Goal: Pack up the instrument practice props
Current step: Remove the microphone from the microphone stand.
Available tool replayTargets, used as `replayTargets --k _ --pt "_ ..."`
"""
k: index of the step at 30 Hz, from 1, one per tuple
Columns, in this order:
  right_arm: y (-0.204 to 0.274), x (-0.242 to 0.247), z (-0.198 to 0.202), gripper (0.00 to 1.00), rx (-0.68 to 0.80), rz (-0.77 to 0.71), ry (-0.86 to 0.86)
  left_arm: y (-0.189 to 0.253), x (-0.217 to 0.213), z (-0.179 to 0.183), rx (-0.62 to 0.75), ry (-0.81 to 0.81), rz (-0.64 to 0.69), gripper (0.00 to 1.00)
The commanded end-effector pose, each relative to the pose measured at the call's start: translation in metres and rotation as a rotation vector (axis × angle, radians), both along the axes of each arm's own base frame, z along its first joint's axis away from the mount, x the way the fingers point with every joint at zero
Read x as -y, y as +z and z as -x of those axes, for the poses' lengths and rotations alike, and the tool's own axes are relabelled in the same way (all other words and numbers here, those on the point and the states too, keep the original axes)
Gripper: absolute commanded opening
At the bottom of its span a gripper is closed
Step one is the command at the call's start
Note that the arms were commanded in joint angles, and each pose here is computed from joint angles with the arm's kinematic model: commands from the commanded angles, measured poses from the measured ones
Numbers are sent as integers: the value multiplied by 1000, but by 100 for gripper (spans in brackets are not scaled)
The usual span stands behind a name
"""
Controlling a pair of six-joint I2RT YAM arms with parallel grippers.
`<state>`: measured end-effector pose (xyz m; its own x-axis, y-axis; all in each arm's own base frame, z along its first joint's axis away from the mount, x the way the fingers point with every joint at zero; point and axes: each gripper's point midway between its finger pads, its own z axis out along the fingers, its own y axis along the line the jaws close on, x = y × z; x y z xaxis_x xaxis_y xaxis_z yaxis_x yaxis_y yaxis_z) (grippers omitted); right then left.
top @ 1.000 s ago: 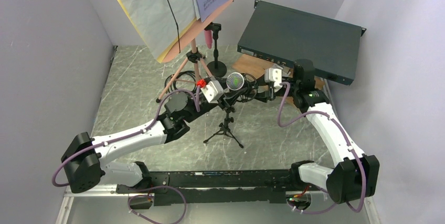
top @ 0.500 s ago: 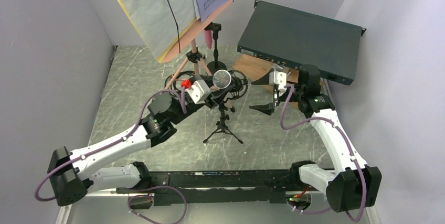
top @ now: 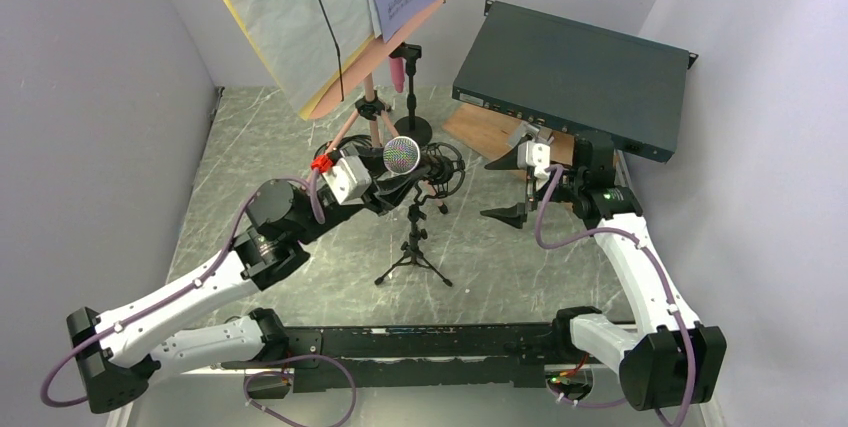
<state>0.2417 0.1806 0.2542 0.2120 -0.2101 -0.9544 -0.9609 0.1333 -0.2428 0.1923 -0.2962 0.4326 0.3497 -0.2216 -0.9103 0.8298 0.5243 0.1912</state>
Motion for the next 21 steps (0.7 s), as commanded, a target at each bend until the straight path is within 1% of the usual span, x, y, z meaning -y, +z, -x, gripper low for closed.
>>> replayTargets --k 1,5,10,18,20,21 --pt "1 -1 11 99 11 -28 39 49 -19 18 67 -21 106 0" --pt "-2 1 12 99 3 -29 39 68 -36 31 59 -28 113 0" --pt "-5 1 11 99 3 -26 37 79 -52 46 6 -52 107 0" --pt "-7 4 9 99 0 -26 27 70 -65 47 0 -13 72 0" --pt "-7 5 9 99 2 -22 21 63 -70 49 -33 0 27 0" --pt "-8 6 9 99 4 -19 20 54 -74 49 -74 12 -13 0"
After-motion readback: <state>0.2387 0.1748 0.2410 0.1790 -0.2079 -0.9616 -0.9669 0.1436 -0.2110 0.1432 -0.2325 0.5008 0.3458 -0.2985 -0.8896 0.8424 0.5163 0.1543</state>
